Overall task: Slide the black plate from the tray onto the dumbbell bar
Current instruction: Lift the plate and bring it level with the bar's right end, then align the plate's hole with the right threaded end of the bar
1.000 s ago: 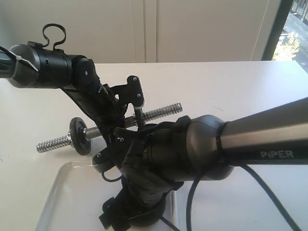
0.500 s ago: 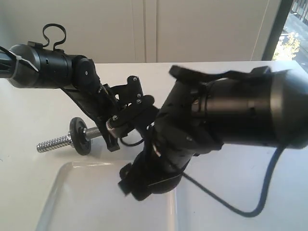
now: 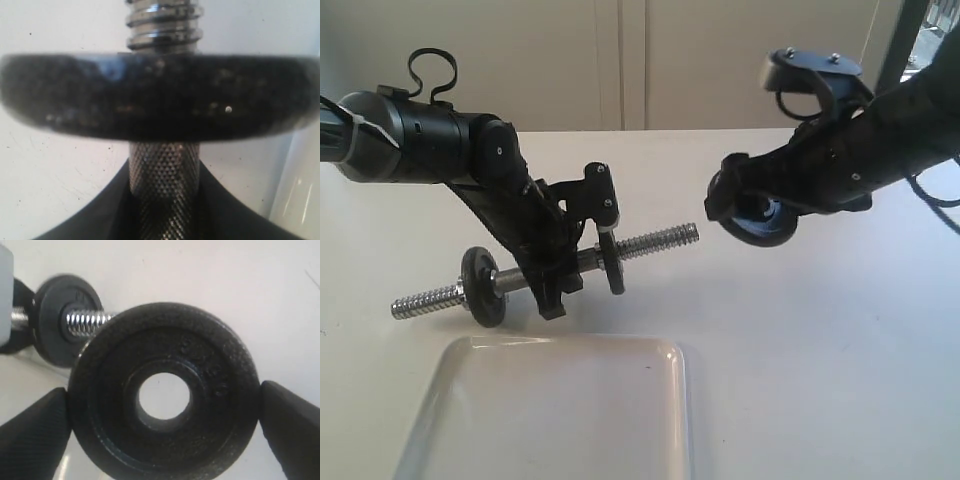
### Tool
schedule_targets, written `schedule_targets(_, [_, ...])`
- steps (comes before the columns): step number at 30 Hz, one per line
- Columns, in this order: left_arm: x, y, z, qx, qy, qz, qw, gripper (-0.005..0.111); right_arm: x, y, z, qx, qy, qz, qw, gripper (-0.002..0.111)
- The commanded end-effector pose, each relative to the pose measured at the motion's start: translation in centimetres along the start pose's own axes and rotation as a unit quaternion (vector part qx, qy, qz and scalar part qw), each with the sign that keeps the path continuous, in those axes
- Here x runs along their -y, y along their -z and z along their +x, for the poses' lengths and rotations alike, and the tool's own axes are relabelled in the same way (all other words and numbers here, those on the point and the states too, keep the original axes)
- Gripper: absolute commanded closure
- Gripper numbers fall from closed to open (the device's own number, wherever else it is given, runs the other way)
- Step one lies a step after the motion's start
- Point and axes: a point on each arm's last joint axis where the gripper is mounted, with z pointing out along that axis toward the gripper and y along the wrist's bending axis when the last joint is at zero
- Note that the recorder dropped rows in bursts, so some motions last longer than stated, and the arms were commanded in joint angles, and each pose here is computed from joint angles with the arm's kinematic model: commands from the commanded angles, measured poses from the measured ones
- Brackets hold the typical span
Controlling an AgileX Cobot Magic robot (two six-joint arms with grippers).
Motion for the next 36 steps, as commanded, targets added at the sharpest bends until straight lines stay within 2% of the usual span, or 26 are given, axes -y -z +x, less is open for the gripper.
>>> schedule_targets(1, [-0.6, 2.6, -1.4, 0.046, 0.023, -0.023, 0.998, 0.107, 2.2, -0.2, -1.0, 0.038, -0.047, -0.074, 0.995, 0.108])
schedule_targets(6, [-0.2, 2.7, -1.9, 0.070, 0.010, 0.001, 0.997, 0.107, 3.8, -2.7, -0.6, 0.029, -0.086, -0.191, 0.977, 0.108])
schedule_targets(10, [0.0, 3.2, -2.4, 0.097, 0.006, 0.010, 0.995, 0.107, 4.6, -4.6, -0.2, 0.029, -0.110, -0.251, 0.961, 0.108])
schedule_targets(15, [0.1, 3.2, -2.3, 0.095, 0.002, 0.017, 0.995, 0.107, 6.2, -5.7, 0.2, 0.034, -0.130, -0.257, 0.957, 0.108])
schedule_targets(23, [0.1, 3.2, -2.3, 0.096, 0.002, 0.016, 0.995, 0.107, 8.3, -5.1, 0.5, 0.045, -0.150, -0.275, 0.949, 0.108])
schedule_targets(27, [0.0, 3.2, -2.5, 0.103, 0.010, 0.011, 0.995, 0.107, 8.4, -6.1, 1.1, 0.030, -0.165, -0.312, 0.935, 0.108])
schedule_targets(30, [-0.1, 3.2, -2.5, 0.106, 0.013, 0.009, 0.994, 0.107, 8.7, -7.3, 1.5, 0.036, -0.189, -0.351, 0.916, 0.108])
schedule_targets(36, [-0.1, 3.2, -2.6, 0.108, 0.014, 0.008, 0.994, 0.107, 9.6, -9.2, 2.1, 0.050, -0.214, -0.355, 0.909, 0.108])
